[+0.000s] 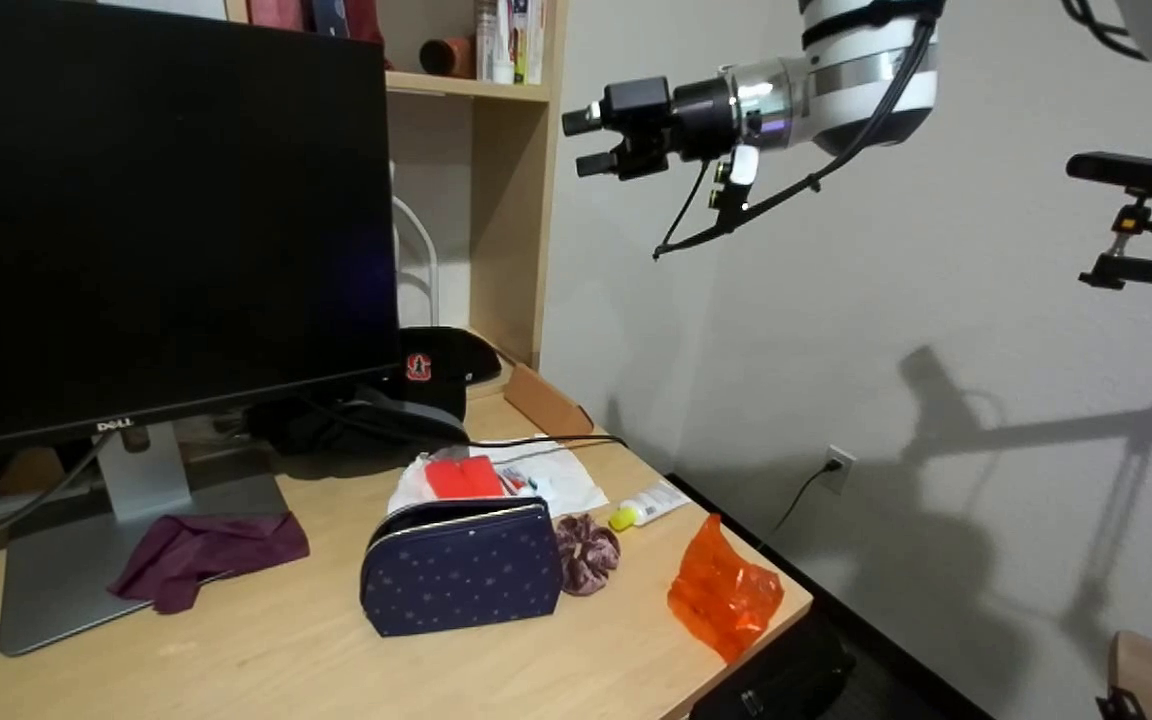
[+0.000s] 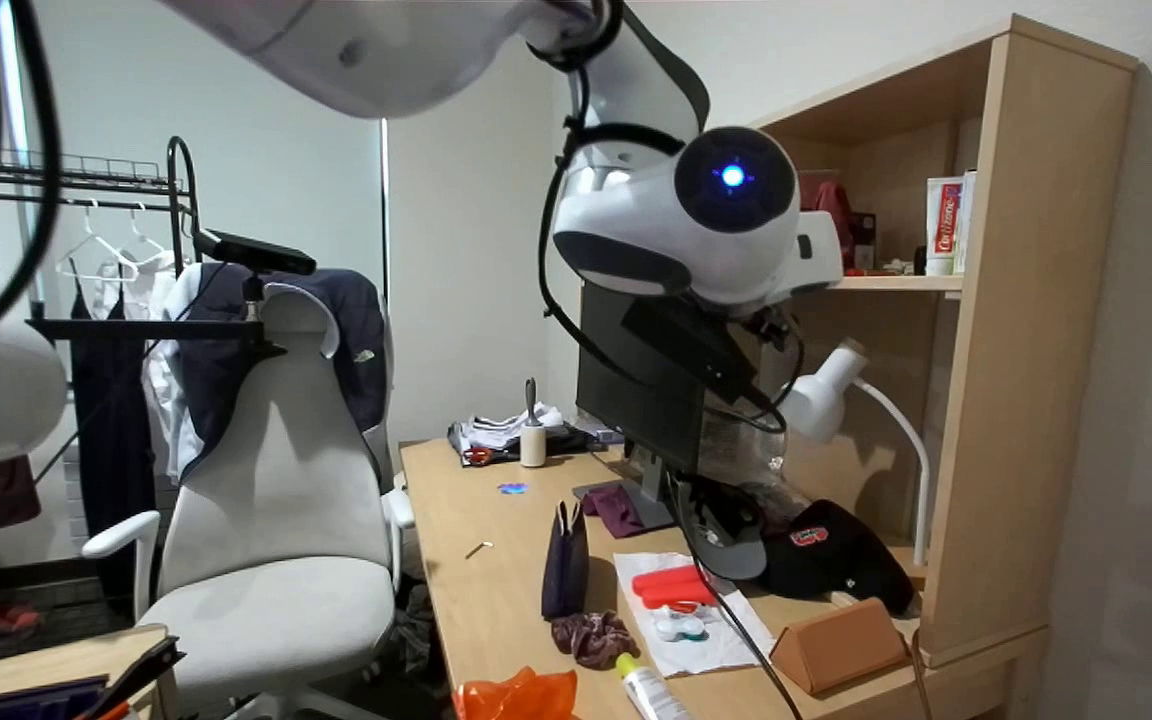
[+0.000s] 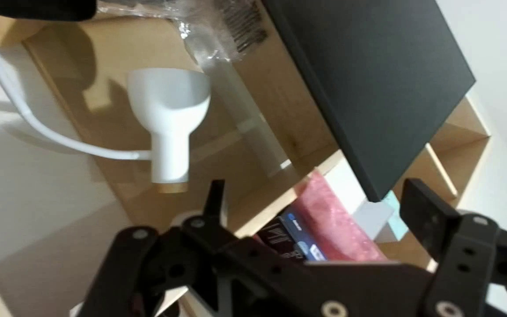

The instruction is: Place the black hat on the other black hat

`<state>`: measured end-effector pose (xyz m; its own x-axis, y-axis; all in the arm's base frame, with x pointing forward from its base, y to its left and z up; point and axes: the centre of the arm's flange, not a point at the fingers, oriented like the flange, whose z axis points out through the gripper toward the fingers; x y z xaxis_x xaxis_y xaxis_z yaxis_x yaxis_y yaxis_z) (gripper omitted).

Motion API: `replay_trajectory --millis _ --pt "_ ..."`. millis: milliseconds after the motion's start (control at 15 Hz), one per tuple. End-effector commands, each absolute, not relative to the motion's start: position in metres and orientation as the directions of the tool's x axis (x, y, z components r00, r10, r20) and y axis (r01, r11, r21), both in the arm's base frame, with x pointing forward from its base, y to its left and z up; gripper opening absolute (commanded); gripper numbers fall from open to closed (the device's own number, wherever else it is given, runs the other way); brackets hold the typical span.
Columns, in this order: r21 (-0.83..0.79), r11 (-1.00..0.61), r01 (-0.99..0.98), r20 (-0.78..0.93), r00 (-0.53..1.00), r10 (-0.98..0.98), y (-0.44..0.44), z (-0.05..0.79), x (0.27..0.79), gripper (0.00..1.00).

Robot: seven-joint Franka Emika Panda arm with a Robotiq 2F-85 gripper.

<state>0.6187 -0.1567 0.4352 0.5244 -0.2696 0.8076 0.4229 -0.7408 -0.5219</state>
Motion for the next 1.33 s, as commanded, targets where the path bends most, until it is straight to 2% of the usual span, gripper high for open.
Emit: replay_trajectory --millis 0,133,200,733,1067,1133,1200,1267 --pt "-0.515 -0.737 0.437 0.813 0.522 -0.259 -0.153 0.441 0.612 1.0" --pt "-0.512 -0.737 0.442 0.813 0.525 -0.25 -0.152 0.441 0.608 1.0" --pt "-0.484 -0.803 0.348 0.786 0.577 -0.224 -0.15 0.437 0.617 1.0" --pt "-0.189 -0.97 0.154 0.864 0.495 -0.09 -0.096 0.42 0.622 1.0" --pt "-0.03 -0.995 0.092 0.823 0.568 0.027 -0.067 0.377 0.613 1.0" --pt "-0.006 -0.996 0.093 0.798 0.601 0.051 -0.069 0.374 0.613 1.0" --pt "-0.074 -0.99 0.118 0.839 0.544 0.002 -0.086 0.38 0.612 1.0" --pt "-0.051 -0.993 0.102 0.83 0.558 0.014 -0.086 0.378 0.61 1.0"
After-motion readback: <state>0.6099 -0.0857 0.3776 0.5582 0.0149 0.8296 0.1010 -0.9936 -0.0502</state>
